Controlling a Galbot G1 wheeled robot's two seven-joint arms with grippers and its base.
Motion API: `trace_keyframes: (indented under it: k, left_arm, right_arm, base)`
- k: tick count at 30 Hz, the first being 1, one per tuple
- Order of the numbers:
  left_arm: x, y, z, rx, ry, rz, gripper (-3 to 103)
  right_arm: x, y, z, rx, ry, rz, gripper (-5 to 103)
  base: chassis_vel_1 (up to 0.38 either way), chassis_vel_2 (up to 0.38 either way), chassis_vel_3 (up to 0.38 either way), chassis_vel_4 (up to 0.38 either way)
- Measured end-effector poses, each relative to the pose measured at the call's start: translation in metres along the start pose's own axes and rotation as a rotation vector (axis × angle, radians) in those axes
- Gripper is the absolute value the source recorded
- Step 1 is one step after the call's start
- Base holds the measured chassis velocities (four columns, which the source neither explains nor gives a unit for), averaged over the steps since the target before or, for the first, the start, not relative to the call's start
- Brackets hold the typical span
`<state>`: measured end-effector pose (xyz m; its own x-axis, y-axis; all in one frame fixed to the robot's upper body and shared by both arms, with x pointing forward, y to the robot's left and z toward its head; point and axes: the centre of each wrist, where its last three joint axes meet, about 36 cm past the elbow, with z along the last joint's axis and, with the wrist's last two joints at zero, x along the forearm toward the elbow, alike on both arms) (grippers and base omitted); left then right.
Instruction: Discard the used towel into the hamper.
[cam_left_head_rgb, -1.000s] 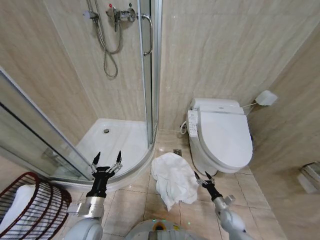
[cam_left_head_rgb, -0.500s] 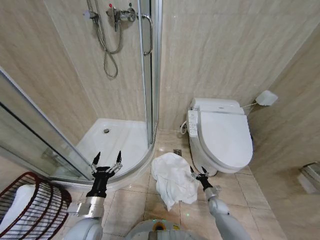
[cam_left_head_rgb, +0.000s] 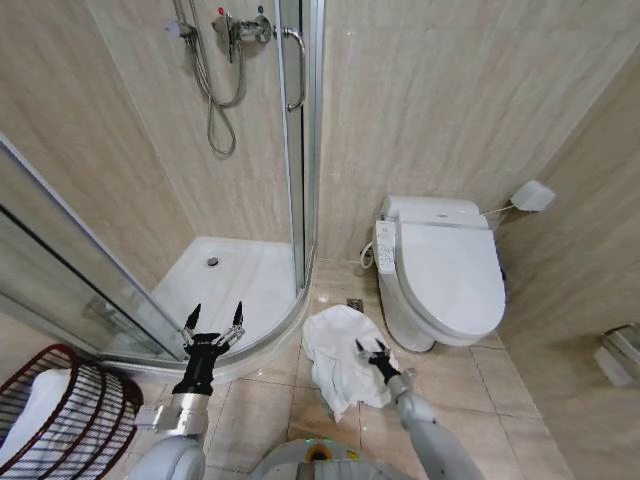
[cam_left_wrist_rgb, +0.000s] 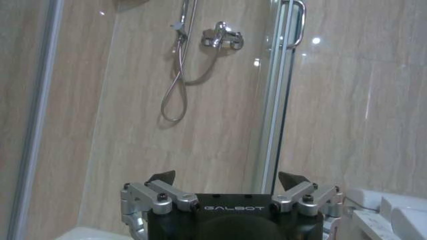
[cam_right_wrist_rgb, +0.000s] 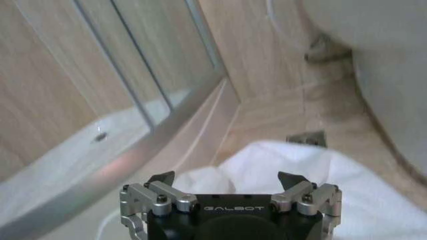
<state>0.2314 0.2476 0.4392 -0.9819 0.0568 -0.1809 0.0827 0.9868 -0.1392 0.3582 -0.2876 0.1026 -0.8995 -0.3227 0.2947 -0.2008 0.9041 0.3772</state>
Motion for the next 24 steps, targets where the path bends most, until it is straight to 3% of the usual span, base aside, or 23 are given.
trace_keyframes:
  k: [5,7,10,13,14,17,24]
  left_arm:
    - [0.000,0.000,0.000,0.000,0.000,0.000,100]
    - [0.000,0.000,0.000,0.000,0.000,0.000,100]
    - [0.000,0.000,0.000,0.000,0.000,0.000,100]
    - [0.000,0.000,0.000,0.000,0.000,0.000,100]
    - [0.000,0.000,0.000,0.000,0.000,0.000,100]
    - [0.000,0.000,0.000,0.000,0.000,0.000,100]
    - [0.000,0.000,0.000,0.000,0.000,0.000,100]
  right_arm:
    - [-0.007,-0.001,0.012,0.038,0.047,0.050,100]
    - [-0.011,0.006,0.022,0.132,0.060,0.124,100]
    - [-0.012,0.009,0.026,0.187,0.053,0.119,100]
    - [-0.015,0.017,0.033,0.316,-0.007,0.097,100]
    - [-0.015,0.017,0.033,0.316,-0.007,0.097,100]
    - [-0.021,0.018,0.035,0.413,-0.066,0.113,100]
    - [-0.022,0.017,0.029,0.461,-0.076,0.126,100]
  base:
    - [0.000,0.000,0.000,0.000]
    - [0.000,0.000,0.000,0.000]
    - [0.000,0.000,0.000,0.000]
    - [0.000,0.000,0.000,0.000]
    - [0.000,0.000,0.000,0.000]
    - [0.000,0.000,0.000,0.000]
    - [0.000,0.000,0.000,0.000]
